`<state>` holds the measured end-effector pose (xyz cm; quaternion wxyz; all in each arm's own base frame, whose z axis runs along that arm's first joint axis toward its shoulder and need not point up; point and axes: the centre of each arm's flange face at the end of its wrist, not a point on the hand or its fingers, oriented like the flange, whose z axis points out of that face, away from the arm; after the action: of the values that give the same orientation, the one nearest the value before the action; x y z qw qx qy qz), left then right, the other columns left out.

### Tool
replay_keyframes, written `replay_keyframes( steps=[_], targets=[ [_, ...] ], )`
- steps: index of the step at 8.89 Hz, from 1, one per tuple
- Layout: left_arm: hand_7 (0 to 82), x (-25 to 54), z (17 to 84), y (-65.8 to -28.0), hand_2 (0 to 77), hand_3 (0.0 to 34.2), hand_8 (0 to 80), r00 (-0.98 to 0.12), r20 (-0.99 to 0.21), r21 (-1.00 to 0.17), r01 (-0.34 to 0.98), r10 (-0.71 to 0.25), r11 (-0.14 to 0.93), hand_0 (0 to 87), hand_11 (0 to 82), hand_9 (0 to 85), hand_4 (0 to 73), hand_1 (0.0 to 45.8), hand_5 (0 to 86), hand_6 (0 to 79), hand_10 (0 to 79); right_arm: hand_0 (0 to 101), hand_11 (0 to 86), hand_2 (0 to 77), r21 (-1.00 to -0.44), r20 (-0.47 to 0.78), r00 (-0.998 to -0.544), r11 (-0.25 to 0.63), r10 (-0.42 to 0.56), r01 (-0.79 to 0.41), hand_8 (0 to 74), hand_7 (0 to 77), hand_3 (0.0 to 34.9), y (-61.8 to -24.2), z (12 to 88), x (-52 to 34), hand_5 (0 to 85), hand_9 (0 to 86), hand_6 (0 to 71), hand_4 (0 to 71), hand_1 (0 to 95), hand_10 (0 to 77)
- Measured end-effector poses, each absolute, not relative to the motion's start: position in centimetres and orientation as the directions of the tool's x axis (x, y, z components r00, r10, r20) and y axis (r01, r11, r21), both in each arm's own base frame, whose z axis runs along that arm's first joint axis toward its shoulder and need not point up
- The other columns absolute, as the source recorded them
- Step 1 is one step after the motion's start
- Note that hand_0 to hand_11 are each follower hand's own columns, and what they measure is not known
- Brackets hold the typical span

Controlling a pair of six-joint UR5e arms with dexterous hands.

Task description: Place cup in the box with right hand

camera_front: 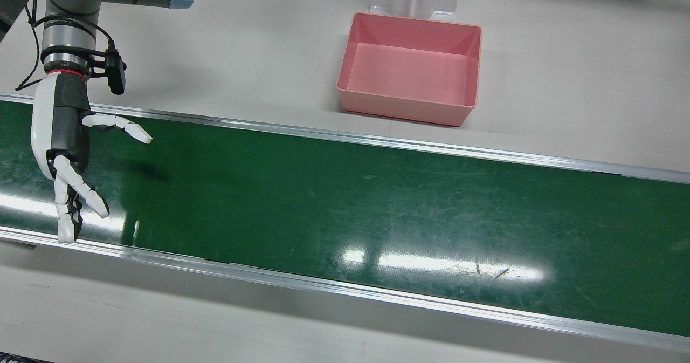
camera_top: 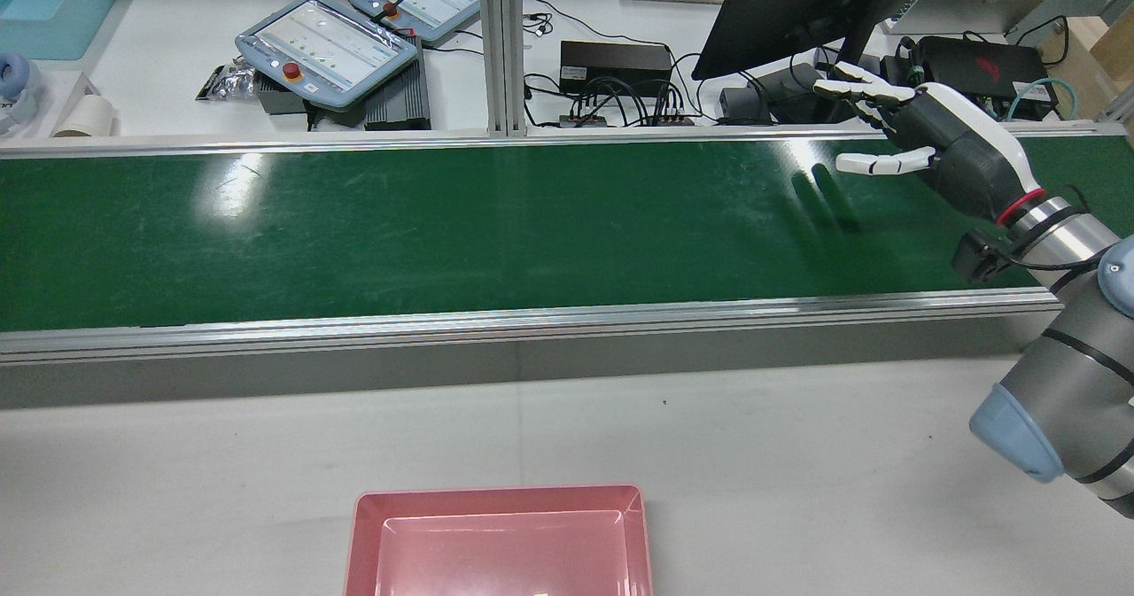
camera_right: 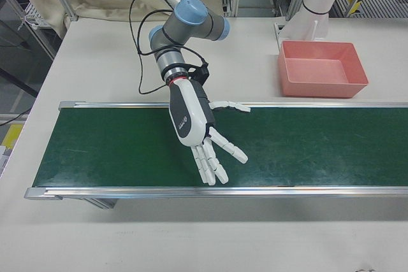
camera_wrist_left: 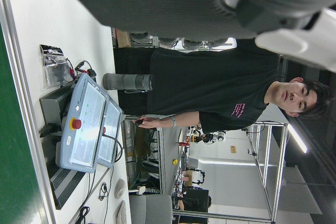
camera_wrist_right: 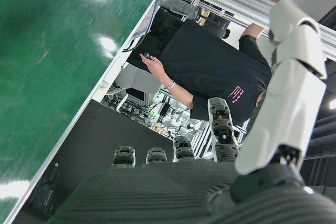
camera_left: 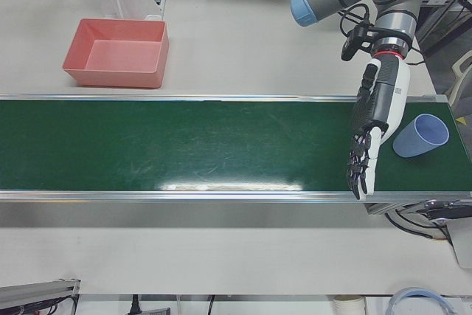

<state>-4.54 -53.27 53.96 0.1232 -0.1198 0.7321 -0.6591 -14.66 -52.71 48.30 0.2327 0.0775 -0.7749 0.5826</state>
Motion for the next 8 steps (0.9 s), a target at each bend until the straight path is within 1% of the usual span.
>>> replay_keyframes(
  steps=[1, 2, 3, 4, 5, 6, 7, 8],
  targets=[
    [0.5, -4.5, 54.0, -53.3, 0.5, 0.0, 0.0, -0.941, -0.023, -0.995, -0.013, -0.338, 0.102, 0.0, 0.0, 0.0, 1.1, 0.5, 0.5, 0.5, 0.0, 46, 5.4, 19.6, -0.866, 0.452, -0.879, 0.309, 0.151, -0.392, 0.5, 11.4, 6.4, -52.7, 48.3, -14.7, 4.4, 4.4, 2.7, 2.7, 18.0, 2.7],
    [0.5, -4.5, 54.0, -53.3, 0.5, 0.0, 0.0, -0.941, -0.022, -0.995, -0.013, -0.338, 0.102, 0.0, 0.0, 0.0, 1.1, 0.5, 0.5, 0.5, 0.0, 46, 5.4, 12.0, -0.866, 0.452, -0.879, 0.309, 0.149, -0.393, 0.5, 11.4, 6.8, -52.7, 48.3, -14.8, 4.4, 4.4, 2.2, 7.1, 7.1, 2.7],
    [0.5, -4.5, 54.0, -53.3, 0.5, 0.0, 0.0, -0.941, -0.022, -0.995, -0.013, -0.338, 0.102, 0.0, 0.0, 0.0, 1.1, 0.5, 0.5, 0.5, 0.0, 46, 6.5, 11.4, -0.866, 0.448, -0.883, 0.311, 0.137, -0.391, 0.5, 10.4, 7.6, -52.7, 48.5, -14.7, 3.8, 4.4, 2.7, 6.0, 14.2, 2.7],
    [0.5, -4.5, 54.0, -53.3, 0.5, 0.0, 0.0, -0.941, -0.022, -0.995, -0.013, -0.338, 0.102, 0.0, 0.0, 0.0, 1.1, 0.5, 0.5, 0.5, 0.0, 46, 6.5, 4.4, -0.867, 0.439, -0.89, 0.317, 0.121, -0.384, 0.5, 6.0, 8.0, -52.5, 48.9, -14.7, 3.8, 4.4, 1.1, 6.0, 4.9, 3.8],
    [0.5, -4.5, 54.0, -53.3, 0.5, 0.0, 0.0, -0.941, -0.022, -0.995, -0.013, -0.338, 0.102, 0.1, 0.0, 0.0, 1.1, 0.5, 0.5, 0.0, 0.0, 46, 6.5, 3.8, -0.869, 0.43, -0.896, 0.32, 0.11, -0.377, 2.2, 8.2, 7.2, -52.3, 49.5, -14.6, 3.8, 4.4, 1.6, 6.5, 12.0, 3.8],
    [0.5, -4.5, 54.0, -53.3, 0.5, 0.0, 0.0, -0.941, -0.022, -0.995, -0.013, -0.338, 0.102, 0.0, 0.0, 0.0, 1.1, 0.5, 0.0, 0.5, 0.0, 46, 6.5, 3.8, -0.875, 0.419, -0.901, 0.314, 0.113, -0.368, 2.2, 8.2, 7.2, -52.1, 50.1, -14.7, 3.8, 4.4, 1.6, 6.5, 12.0, 3.8],
    [0.5, -4.5, 54.0, -53.3, 0.5, 0.0, 0.0, -0.941, -0.022, -0.995, -0.013, -0.337, 0.102, 0.0, 0.0, 0.0, 1.1, 0.5, 0.5, 0.0, 0.0, 45, 5.4, 9.3, -0.894, 0.394, -0.909, 0.285, 0.137, -0.345, 1.1, 10.9, 7.3, -52.0, 51.0, -14.9, 3.8, 4.9, 2.2, 7.1, 12.0, 1.6],
    [0.5, -4.5, 54.0, -53.3, 0.5, 0.0, 0.0, -0.941, -0.022, -0.995, -0.013, -0.338, 0.102, 0.0, 0.0, 0.0, 1.1, 0.5, 0.5, 0.0, 0.0, 47, 3.3, 9.3, -0.916, 0.365, -0.916, 0.242, 0.169, -0.32, 1.1, 14.7, 9.4, -51.9, 51.6, -15.0, 3.8, 4.9, 2.2, 8.2, 12.0, 1.6]
  ],
)
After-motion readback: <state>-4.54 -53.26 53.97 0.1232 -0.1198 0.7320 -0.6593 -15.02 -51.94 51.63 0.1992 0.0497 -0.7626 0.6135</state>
